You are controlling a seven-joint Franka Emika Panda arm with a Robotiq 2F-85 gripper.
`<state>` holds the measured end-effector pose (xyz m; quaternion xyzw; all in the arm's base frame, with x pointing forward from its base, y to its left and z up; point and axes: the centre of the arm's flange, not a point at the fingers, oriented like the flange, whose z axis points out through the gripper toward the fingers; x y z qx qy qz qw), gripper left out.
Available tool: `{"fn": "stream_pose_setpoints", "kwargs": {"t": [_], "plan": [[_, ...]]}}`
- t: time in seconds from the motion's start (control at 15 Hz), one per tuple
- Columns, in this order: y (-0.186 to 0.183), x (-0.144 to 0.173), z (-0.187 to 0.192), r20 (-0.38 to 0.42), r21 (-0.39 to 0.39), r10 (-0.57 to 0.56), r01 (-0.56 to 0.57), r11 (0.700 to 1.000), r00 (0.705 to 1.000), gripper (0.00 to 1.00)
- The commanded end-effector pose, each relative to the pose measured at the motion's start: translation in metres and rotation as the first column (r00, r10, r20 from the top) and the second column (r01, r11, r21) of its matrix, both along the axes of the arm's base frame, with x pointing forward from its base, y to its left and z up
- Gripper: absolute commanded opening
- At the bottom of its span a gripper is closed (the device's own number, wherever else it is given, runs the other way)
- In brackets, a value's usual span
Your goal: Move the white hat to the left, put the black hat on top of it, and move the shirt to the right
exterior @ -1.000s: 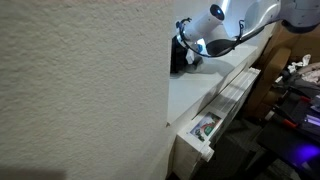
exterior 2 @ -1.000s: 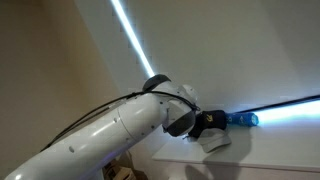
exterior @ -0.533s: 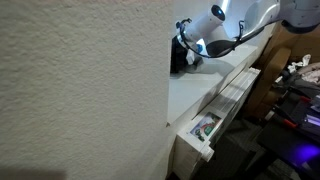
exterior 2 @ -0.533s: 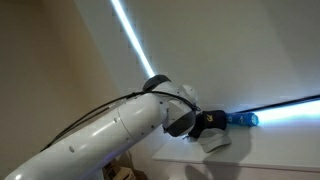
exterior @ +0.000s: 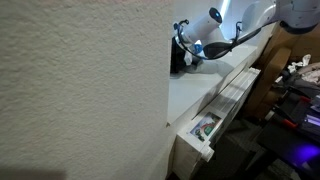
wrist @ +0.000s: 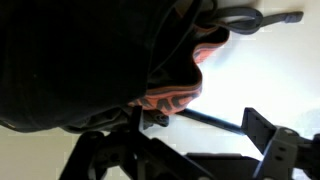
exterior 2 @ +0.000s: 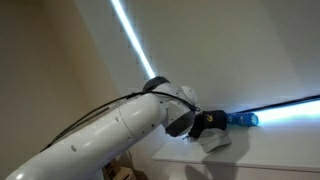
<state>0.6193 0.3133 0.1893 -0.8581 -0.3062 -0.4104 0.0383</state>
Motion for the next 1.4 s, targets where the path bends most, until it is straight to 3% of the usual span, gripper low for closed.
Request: {"fn": "stream_pose_setpoints", "kwargs": {"t": [0.0, 0.2, 0.27, 0.47, 0.53, 0.67, 1.07, 1.13, 1.27, 1.33], "plan": [[-0.003, 0.021, -0.004, -0.027, -0.018, -0.043, 0.042, 0.999, 0.999, 1.0], [-0.037, 0.075, -0.025, -0.116, -0.05, -0.215, 0.21, 0.976, 0.97, 1.0], [-0.034, 0.034, -0.008, -0.08, -0.022, -0.148, 0.146, 0.989, 0.986, 1.0], [-0.058, 0.053, -0.014, -0.094, -0.034, -0.21, 0.208, 0.978, 0.973, 1.0], [-0.058, 0.053, -0.014, -0.095, -0.035, -0.211, 0.208, 0.977, 0.973, 0.75], [-0.057, 0.052, -0.015, -0.091, -0.024, -0.205, 0.203, 0.979, 0.975, 0.68], [-0.058, 0.049, -0.014, -0.059, -0.036, -0.201, 0.199, 0.979, 0.978, 0.26], [-0.056, 0.047, -0.009, -0.03, -0.044, -0.192, 0.19, 0.981, 0.981, 0.19], [-0.048, 0.033, 0.02, 0.126, -0.071, -0.16, 0.17, 0.983, 0.979, 0.05], [-0.046, 0.011, 0.037, 0.187, -0.084, -0.143, 0.161, 0.983, 0.972, 0.0]]}}
